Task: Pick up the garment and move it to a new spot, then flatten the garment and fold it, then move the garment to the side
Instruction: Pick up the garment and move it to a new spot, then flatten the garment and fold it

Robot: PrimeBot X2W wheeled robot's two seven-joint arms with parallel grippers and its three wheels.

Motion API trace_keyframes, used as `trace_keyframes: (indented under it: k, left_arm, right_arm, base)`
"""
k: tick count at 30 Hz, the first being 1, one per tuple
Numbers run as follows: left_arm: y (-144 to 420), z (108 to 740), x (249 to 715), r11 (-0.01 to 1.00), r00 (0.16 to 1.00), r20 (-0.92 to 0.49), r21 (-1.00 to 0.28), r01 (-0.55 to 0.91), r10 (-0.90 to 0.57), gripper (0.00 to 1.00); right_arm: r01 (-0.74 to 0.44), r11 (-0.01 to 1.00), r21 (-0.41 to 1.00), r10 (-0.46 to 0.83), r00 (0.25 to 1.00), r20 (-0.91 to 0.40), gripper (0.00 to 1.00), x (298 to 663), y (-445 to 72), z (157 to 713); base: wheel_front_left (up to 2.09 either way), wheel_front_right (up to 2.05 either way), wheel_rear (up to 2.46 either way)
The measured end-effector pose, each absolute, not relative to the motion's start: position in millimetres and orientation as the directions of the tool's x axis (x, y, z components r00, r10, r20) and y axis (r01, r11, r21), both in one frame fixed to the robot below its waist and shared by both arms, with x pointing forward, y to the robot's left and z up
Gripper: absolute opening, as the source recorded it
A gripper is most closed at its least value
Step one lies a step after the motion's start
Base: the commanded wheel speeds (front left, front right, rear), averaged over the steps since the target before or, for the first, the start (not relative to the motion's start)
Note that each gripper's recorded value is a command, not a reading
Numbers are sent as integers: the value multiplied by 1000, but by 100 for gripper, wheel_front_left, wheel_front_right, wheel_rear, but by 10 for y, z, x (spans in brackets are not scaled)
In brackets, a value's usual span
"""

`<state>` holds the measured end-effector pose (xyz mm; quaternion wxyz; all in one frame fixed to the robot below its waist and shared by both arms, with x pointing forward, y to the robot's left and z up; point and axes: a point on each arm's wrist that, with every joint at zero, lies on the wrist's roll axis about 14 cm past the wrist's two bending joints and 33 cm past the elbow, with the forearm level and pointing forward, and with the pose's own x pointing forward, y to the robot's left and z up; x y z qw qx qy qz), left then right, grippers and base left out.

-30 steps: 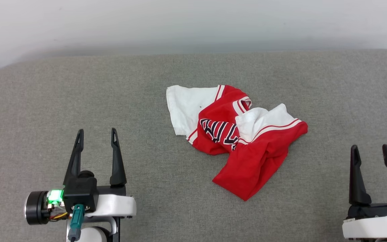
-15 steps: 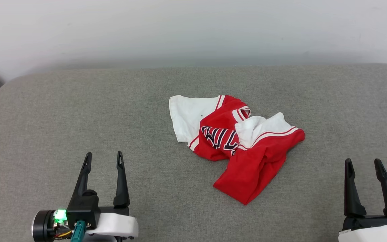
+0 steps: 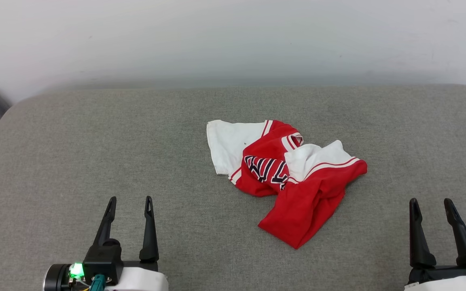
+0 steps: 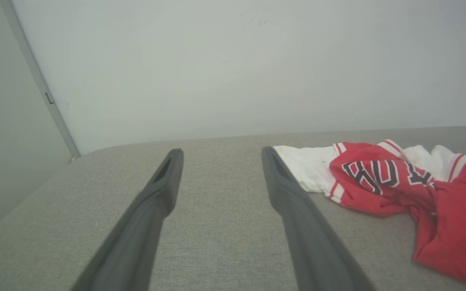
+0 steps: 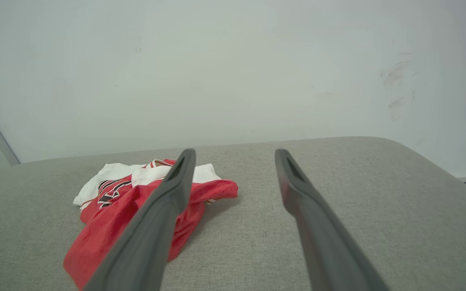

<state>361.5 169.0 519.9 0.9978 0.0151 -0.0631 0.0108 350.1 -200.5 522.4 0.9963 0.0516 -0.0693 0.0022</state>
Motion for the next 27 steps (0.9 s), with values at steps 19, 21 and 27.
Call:
trace_keyframes:
  k: [19, 21, 27]
  left_arm:
    - [1716, 5198, 3569, 1000, 992, 126, 20, -25, 22, 100]
    - [1719, 5189, 3565, 1000, 992, 123, 19, -24, 21, 100]
    - [1721, 5181, 3561, 999, 992, 121, 23, -23, 20, 100]
  right_arm:
    - [-20, 993, 114, 3, 990, 141, 100, 3453, -1978, 5231]
    - [-21, 993, 114, 4, 990, 142, 100, 3452, -1975, 5233]
    - [-22, 993, 115, 5, 990, 142, 100, 3449, -1971, 5235]
  base:
    - [0, 0, 0]
    - [0, 0, 0]
    - [0, 0, 0]
